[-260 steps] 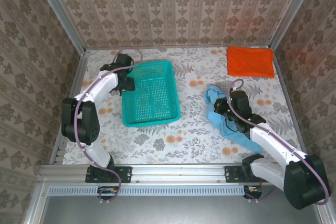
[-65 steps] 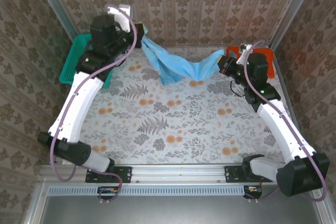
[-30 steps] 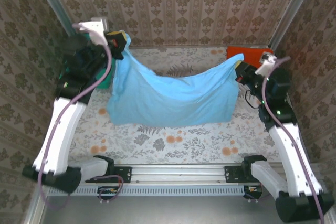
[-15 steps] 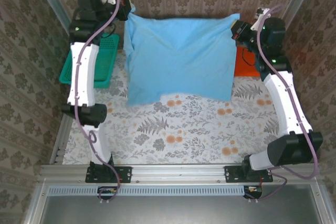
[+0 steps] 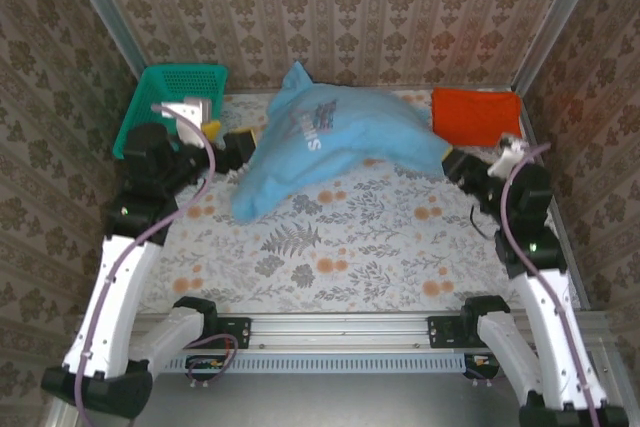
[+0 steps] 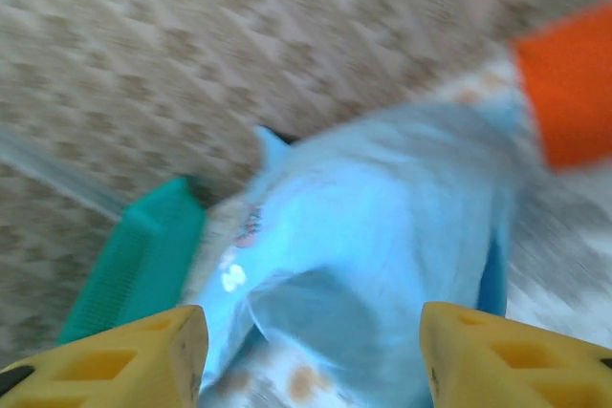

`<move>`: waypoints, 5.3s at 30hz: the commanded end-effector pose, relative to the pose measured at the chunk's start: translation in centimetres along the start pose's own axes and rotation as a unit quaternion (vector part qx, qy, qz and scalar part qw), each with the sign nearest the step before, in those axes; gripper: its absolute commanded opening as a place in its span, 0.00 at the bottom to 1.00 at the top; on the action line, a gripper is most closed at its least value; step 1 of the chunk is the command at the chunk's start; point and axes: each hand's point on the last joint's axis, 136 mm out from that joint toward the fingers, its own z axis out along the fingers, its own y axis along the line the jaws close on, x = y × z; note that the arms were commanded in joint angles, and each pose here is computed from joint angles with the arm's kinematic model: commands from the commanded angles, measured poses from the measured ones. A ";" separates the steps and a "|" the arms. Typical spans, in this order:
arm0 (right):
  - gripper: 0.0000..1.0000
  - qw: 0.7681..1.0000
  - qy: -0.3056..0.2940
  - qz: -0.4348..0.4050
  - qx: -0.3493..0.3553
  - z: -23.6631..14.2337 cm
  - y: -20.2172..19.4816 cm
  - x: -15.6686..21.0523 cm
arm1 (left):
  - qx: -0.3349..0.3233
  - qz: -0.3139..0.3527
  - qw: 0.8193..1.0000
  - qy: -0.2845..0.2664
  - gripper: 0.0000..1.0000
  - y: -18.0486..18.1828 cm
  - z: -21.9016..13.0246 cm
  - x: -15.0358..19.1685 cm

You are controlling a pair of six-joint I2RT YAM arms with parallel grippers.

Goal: Fold and stack the t-shirts

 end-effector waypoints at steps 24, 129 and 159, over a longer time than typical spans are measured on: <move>0.63 0.952 0.219 0.007 0.212 12.2 -12.4 11.1 | -0.331 -0.168 0.871 0.322 0.85 10.8 9.7 22.7; 0.00 0.879 0.317 0.202 0.293 1.9 -15.7 18.6 | -0.318 -0.373 0.592 0.640 0.53 3.7 -4.1 35.8; 0.00 0.888 0.318 0.181 0.279 1.1 -14.1 17.7 | -0.391 -0.422 0.611 0.544 0.75 5.0 -6.6 32.9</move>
